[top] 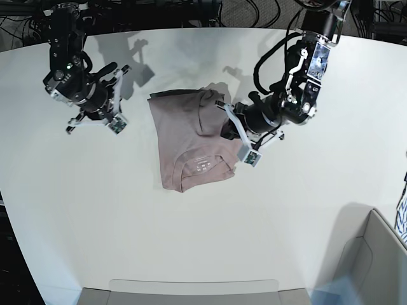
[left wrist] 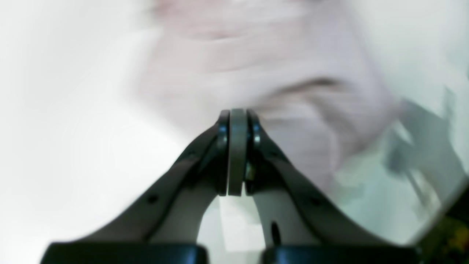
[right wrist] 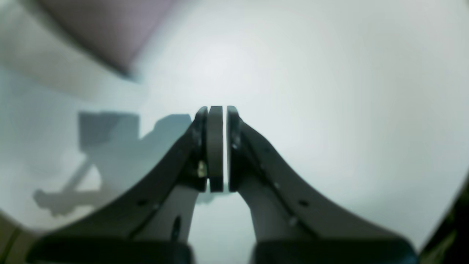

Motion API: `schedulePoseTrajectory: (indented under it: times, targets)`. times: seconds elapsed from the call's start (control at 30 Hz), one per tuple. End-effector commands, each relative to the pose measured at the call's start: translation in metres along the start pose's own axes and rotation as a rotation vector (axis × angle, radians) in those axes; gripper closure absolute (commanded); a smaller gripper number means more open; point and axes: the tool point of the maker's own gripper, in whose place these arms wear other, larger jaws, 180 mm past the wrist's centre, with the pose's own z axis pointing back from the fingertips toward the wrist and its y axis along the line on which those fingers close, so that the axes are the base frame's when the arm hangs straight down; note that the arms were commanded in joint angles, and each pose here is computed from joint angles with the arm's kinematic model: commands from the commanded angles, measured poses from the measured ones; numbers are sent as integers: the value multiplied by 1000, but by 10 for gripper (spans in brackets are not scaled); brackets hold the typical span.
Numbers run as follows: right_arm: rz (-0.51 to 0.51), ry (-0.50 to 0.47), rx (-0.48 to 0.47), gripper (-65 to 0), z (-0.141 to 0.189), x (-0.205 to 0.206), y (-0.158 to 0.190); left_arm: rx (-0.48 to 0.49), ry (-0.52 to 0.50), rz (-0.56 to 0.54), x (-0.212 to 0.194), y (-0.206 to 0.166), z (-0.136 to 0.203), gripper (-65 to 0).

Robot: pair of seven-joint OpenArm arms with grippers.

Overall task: Fold the T-shirt properly
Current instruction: 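Press and slide the folded pink bundle with the left gripper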

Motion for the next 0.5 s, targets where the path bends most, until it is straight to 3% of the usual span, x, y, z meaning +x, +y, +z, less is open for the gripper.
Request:
schedulePoseTrajectory:
  times: [0.0, 0.1, 0.2, 0.37, 0.47]
  targets:
    - [-36, -24, -46, -13, 5, 3, -16, 14, -49, -4, 16, 1, 3, 0]
    - [-194, 24, -141, -13, 13, -32, -52, -32, -78, 23, 26, -19, -4, 0]
    - [-265, 77, -170, -13, 18, -61, -63, -73, -135, 50, 41, -37, -10, 0]
    - [-281, 151, -139, -13, 21, -94, -44, -154, -130, -28, 43, -76, -30, 0]
    - [-282, 173, -123, -13, 22, -103, -36, -168, -67, -55, 31, -84, -47, 0]
